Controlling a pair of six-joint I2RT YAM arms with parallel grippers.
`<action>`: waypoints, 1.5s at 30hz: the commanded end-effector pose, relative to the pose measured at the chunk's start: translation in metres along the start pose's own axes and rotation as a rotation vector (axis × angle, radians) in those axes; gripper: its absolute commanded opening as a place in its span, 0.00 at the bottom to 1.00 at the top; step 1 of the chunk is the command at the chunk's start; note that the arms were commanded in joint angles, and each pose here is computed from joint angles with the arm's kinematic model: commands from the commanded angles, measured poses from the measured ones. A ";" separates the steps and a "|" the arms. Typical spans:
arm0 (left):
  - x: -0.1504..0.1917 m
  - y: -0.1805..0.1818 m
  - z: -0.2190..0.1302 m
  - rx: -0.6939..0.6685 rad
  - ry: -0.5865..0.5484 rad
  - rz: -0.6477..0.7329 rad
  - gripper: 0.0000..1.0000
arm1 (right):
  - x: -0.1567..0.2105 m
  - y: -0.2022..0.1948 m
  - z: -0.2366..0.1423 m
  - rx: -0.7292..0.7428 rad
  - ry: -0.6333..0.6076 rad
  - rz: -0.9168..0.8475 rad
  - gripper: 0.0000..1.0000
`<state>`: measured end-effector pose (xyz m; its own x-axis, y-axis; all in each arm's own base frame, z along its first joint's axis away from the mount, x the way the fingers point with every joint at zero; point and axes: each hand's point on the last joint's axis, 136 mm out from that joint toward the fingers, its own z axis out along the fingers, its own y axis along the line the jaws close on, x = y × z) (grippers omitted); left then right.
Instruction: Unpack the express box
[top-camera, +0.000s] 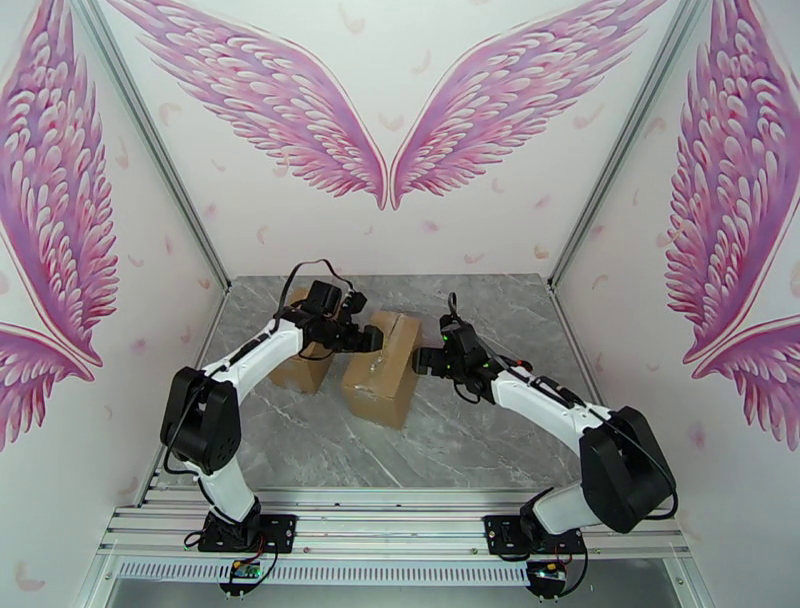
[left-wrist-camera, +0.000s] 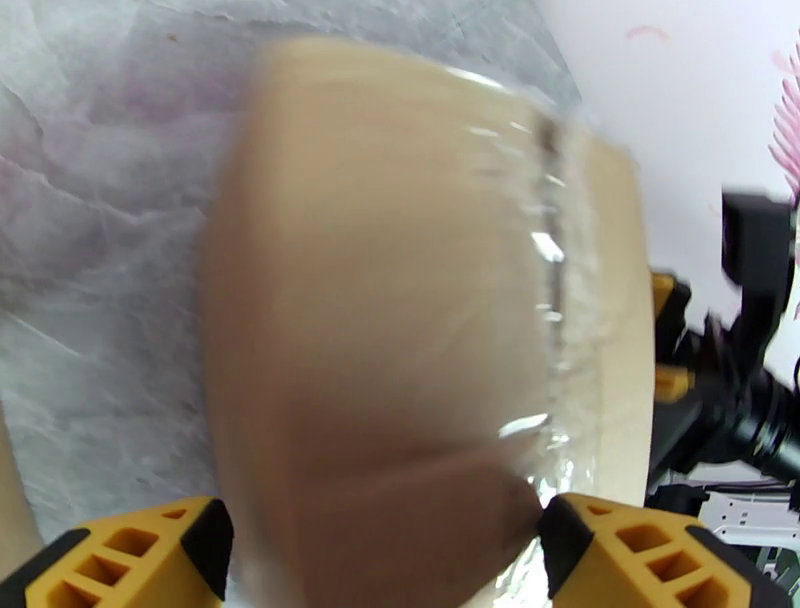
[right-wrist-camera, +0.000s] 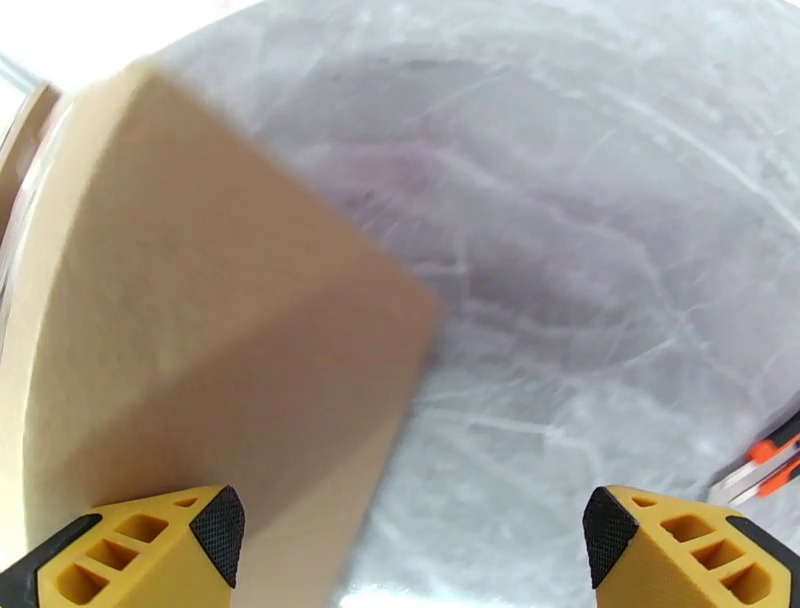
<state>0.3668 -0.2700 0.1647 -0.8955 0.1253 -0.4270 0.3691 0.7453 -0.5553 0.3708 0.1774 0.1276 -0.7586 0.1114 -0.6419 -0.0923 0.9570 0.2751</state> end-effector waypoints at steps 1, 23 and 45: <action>0.000 -0.016 -0.012 -0.099 -0.049 0.063 0.89 | -0.026 0.027 -0.008 -0.098 -0.078 0.001 0.97; -0.013 -0.018 -0.027 -0.533 -0.147 0.172 0.91 | -0.022 0.037 -0.055 -0.211 -0.171 0.121 0.96; 0.003 0.013 -0.021 -0.736 -0.060 0.227 0.87 | 0.003 0.049 0.017 -0.173 0.042 0.102 0.87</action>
<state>0.3703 -0.2600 0.1796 -0.7830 0.2285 -0.5785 0.2552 0.9662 0.0363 0.3827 0.2358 0.1601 -0.7482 0.2515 -0.6140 -0.1586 0.8307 0.5336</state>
